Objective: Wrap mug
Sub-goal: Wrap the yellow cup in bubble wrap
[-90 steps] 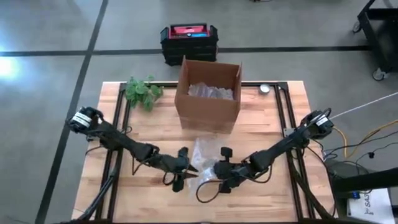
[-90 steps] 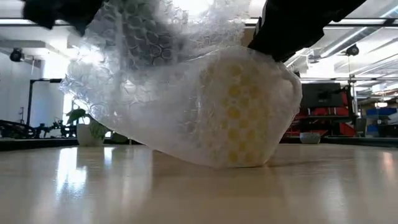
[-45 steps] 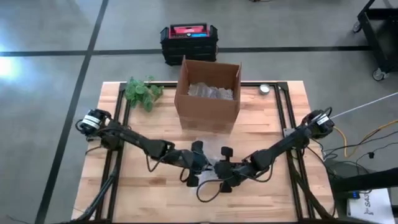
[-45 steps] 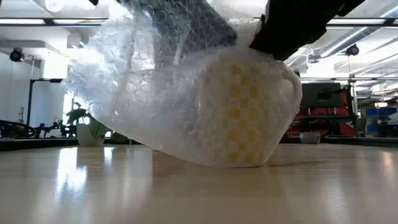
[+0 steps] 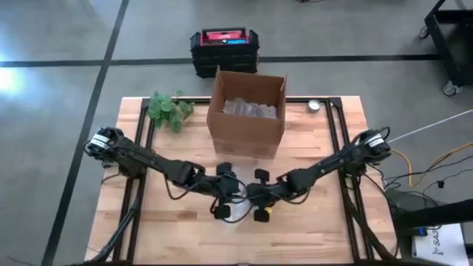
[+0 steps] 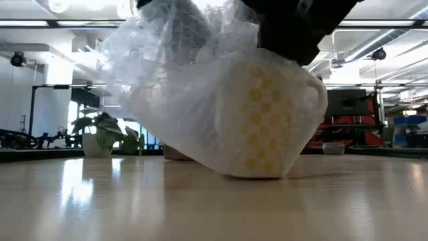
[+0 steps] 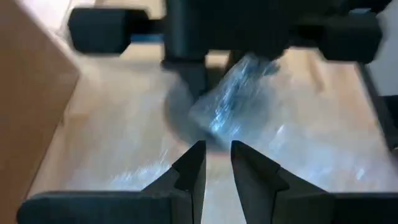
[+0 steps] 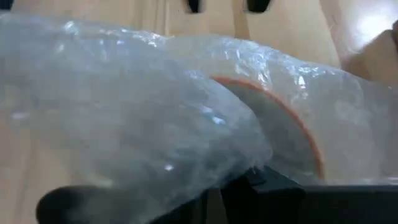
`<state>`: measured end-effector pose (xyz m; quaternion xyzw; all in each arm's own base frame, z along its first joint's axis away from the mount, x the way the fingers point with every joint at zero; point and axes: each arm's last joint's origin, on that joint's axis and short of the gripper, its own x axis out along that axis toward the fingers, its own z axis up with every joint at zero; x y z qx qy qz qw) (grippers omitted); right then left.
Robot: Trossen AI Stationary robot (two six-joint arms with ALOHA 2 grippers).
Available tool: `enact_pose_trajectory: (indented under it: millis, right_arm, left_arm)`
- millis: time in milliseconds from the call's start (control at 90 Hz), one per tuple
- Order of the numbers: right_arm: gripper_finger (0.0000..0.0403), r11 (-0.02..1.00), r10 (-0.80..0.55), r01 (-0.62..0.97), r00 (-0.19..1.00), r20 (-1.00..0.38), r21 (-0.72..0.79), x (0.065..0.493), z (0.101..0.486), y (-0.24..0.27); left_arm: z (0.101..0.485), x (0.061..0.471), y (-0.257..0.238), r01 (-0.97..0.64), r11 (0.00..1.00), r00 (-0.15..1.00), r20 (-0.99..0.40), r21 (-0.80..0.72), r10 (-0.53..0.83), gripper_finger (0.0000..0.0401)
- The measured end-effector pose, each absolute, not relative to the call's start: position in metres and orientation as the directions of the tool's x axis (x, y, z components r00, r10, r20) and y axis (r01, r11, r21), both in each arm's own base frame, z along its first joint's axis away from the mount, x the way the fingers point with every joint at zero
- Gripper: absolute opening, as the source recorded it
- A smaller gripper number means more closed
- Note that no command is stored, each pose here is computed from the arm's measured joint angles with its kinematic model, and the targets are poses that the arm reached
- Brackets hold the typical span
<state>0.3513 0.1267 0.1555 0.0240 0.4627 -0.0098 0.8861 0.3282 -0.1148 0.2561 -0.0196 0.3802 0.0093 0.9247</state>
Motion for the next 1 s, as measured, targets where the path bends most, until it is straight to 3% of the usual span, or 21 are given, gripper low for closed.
enact_pose_trajectory:
  millis: [144,289,444,533,644,1000]
  right_arm:
    - [0.0013,0.999,0.02,0.012,0.573,-0.819,0.033,0.357,0.157,0.129]
    - [0.0013,1.0,0.025,-0.005,0.582,-0.813,0.028,0.361,0.161,0.131]
    - [0.0013,0.999,0.032,-0.028,0.597,-0.802,0.019,0.364,0.164,0.132]
    - [0.0013,1.0,0.023,-0.022,0.6,-0.8,0.012,0.364,0.164,0.131]
    - [0.0013,1.0,0.02,-0.014,0.604,-0.797,0.014,0.364,0.164,0.131]
    - [0.0014,1.0,0.025,-0.009,0.612,-0.79,0.025,0.365,0.164,0.132]
  left_arm:
    - [0.239,0.311,-0.113,-0.117,0.993,0.648,-0.756,0.019,0.091,0.0062]
    - [0.204,0.294,-0.112,-0.181,0.983,0.588,-0.804,-0.024,0.089,0.006]
    - [0.169,0.289,-0.113,-0.15,0.97,0.699,-0.715,-0.191,-0.032,0.0059]
    - [0.174,0.296,-0.117,-0.062,0.953,0.837,-0.536,-0.298,-0.113,0.0059]
    - [0.183,0.301,-0.116,-0.001,0.955,0.898,-0.42,-0.296,-0.129,0.0059]
    - [0.198,0.328,-0.12,0.029,0.981,0.895,-0.432,-0.193,-0.112,0.0042]
